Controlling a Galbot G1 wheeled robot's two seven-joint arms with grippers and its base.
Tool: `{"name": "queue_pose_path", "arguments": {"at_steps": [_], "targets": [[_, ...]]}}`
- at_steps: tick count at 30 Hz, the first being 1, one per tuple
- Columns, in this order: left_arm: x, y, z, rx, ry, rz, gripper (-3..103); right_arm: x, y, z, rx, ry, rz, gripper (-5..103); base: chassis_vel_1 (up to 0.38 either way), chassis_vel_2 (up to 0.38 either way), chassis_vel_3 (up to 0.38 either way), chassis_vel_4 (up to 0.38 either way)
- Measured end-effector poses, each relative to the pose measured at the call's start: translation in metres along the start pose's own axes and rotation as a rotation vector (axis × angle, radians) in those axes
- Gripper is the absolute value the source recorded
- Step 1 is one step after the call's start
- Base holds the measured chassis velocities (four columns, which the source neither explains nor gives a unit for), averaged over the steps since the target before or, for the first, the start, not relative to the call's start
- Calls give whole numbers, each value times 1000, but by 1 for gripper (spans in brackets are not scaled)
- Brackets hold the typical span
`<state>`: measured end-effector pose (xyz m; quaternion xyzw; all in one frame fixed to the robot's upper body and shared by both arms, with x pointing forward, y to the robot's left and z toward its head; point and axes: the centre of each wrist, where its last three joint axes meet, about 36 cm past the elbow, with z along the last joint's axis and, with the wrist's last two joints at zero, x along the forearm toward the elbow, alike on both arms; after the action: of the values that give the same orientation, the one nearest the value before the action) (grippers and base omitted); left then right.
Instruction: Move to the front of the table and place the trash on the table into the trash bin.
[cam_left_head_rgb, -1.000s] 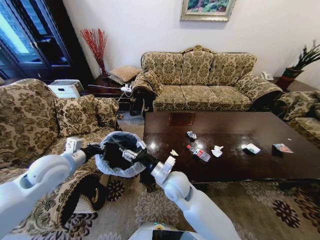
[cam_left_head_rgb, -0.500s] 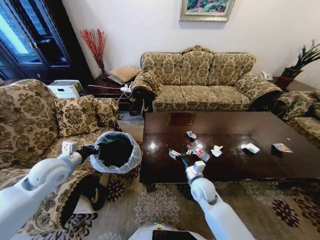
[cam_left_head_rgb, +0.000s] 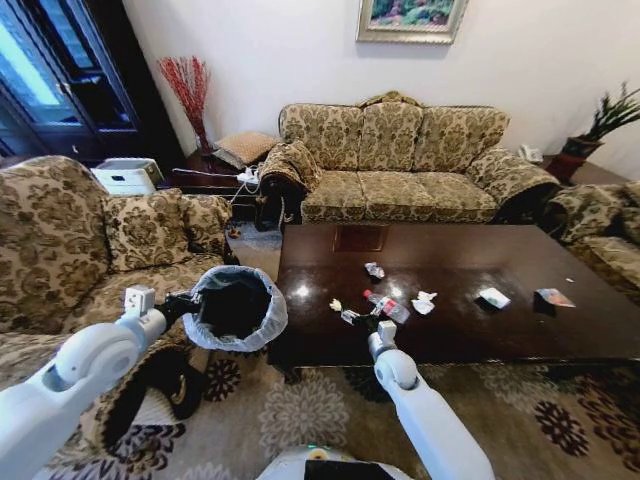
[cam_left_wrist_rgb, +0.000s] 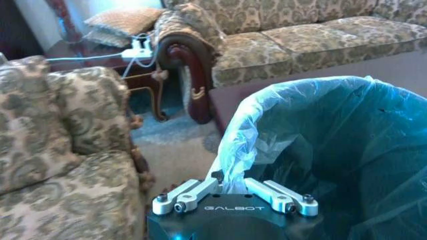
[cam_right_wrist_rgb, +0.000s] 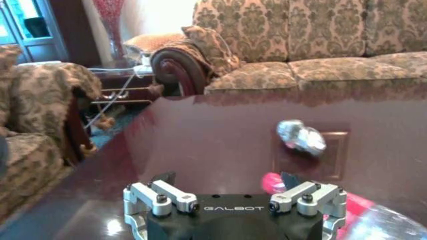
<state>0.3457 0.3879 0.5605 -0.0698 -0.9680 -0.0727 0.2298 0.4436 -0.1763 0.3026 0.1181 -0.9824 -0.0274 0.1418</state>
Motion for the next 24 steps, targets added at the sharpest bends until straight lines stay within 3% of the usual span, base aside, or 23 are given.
{"name": "queue_pose_path", "arguments": {"at_steps": [7,17,24], "targets": [[1,-6,2,-1,3,19,1,-34,27,24,-3,31,-12,100,-136,-159,110,103],[-1,-6,1,-15,16,18,1,-77,55,28,30,28,-87,100,51,46,-14,-8],[-3,-4,2,-17,22,19,1,-99,71,36,65,65,-74,103,0,0,0,0]]}}
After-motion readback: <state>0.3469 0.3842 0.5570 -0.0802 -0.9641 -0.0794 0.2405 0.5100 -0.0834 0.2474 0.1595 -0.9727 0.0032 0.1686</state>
